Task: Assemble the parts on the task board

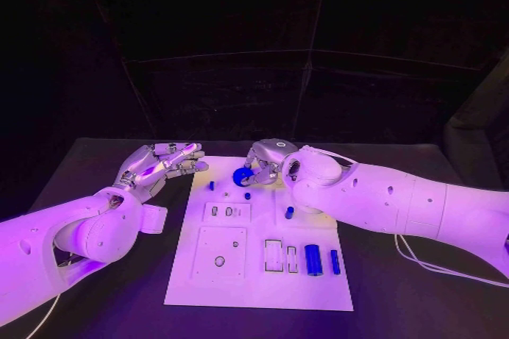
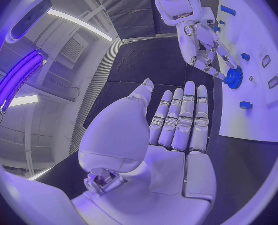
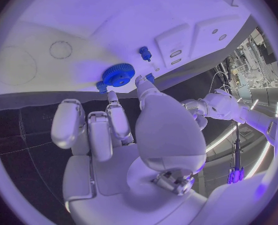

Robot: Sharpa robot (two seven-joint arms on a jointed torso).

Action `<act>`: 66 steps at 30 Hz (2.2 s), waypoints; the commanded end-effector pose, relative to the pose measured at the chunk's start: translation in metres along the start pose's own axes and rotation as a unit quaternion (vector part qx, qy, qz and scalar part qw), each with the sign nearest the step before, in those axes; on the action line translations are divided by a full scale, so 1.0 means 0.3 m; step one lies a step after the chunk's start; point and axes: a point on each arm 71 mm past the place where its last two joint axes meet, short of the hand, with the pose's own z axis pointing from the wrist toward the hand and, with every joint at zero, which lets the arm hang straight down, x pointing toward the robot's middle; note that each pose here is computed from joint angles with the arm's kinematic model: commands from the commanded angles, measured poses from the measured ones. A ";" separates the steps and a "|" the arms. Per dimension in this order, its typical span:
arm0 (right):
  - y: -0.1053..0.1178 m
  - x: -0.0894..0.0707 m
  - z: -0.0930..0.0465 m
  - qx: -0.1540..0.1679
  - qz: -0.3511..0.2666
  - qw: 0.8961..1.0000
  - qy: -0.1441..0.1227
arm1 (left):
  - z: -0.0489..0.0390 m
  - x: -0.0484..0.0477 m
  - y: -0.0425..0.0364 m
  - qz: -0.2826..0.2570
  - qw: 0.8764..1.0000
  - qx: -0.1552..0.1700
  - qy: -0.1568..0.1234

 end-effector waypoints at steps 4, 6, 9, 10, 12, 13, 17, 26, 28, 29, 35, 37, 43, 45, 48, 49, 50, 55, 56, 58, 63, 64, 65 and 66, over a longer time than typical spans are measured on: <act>-0.076 -0.062 -0.080 -0.013 0.067 0.996 -0.064 | -0.003 -0.003 -0.007 0.000 1.000 0.003 0.004; -0.127 -0.072 -0.115 -0.005 0.091 0.994 -0.059 | -0.003 -0.002 -0.007 0.000 1.000 0.003 0.005; -0.231 -0.082 -0.173 0.014 0.139 0.989 -0.038 | -0.003 -0.002 -0.006 -0.001 1.000 0.002 0.006; -0.259 -0.085 -0.188 0.013 0.150 0.988 -0.033 | -0.003 -0.002 -0.006 -0.001 1.000 0.002 0.007; -0.300 -0.092 -0.213 0.008 0.163 0.986 -0.029 | -0.001 -0.001 -0.004 -0.001 1.000 0.002 0.007; -0.321 -0.097 -0.226 0.004 0.169 0.985 -0.030 | 0.001 -0.001 -0.004 -0.001 1.000 0.002 0.008; -0.395 -0.110 -0.269 -0.002 0.182 0.983 -0.038 | 0.007 0.001 0.001 -0.002 1.000 0.001 0.009; -0.489 -0.073 -0.315 0.012 0.186 0.982 -0.036 | 0.019 -0.002 0.014 -0.002 1.000 -0.001 0.008; -0.497 -0.056 -0.319 0.014 0.187 0.982 -0.032 | 0.020 -0.003 0.016 -0.002 1.000 -0.001 0.008; -0.501 -0.048 -0.320 0.016 0.188 0.982 -0.030 | 0.020 -0.003 0.017 -0.002 1.000 -0.001 0.008; -0.513 0.004 -0.329 0.021 0.189 0.982 -0.016 | 0.021 -0.008 0.023 -0.002 1.000 -0.003 0.006; -0.515 0.016 -0.330 0.022 0.189 0.982 -0.013 | 0.021 -0.010 0.025 -0.001 1.000 -0.003 0.005; -0.526 0.030 -0.326 0.029 0.187 0.982 -0.018 | 0.023 -0.013 0.029 -0.001 1.000 -0.004 0.003; -0.531 0.030 -0.325 0.032 0.185 0.982 -0.023 | 0.024 -0.013 0.031 -0.001 1.000 -0.004 0.003; -0.539 0.029 -0.324 0.036 0.183 0.982 -0.029 | 0.025 -0.014 0.032 0.000 1.000 -0.004 0.002; -0.541 0.029 -0.324 0.037 0.183 0.982 -0.031 | 0.025 -0.015 0.033 0.000 1.000 -0.004 0.002; -0.544 0.028 -0.324 0.038 0.183 0.982 -0.032 | 0.025 -0.016 0.033 0.000 1.000 -0.004 0.002; -0.547 0.030 -0.321 0.041 0.185 0.981 -0.033 | 0.026 -0.018 0.035 0.000 1.000 -0.005 0.001; -0.547 0.031 -0.320 0.041 0.186 0.981 -0.032 | 0.026 -0.018 0.035 0.000 1.000 -0.005 0.001; -0.547 0.033 -0.318 0.042 0.187 0.981 -0.030 | 0.026 -0.018 0.035 0.000 1.000 -0.005 0.001; -0.548 0.036 -0.315 0.044 0.188 0.981 -0.026 | 0.026 -0.017 0.036 0.000 1.000 -0.006 0.001; -0.547 0.037 -0.314 0.044 0.188 0.981 -0.026 | 0.026 -0.017 0.036 0.000 1.000 -0.006 0.001; -0.547 0.037 -0.313 0.045 0.188 0.981 -0.026 | 0.026 -0.017 0.036 0.000 1.000 -0.006 0.001; -0.546 0.038 -0.312 0.045 0.188 0.981 -0.026 | 0.026 -0.017 0.036 0.000 1.000 -0.006 0.001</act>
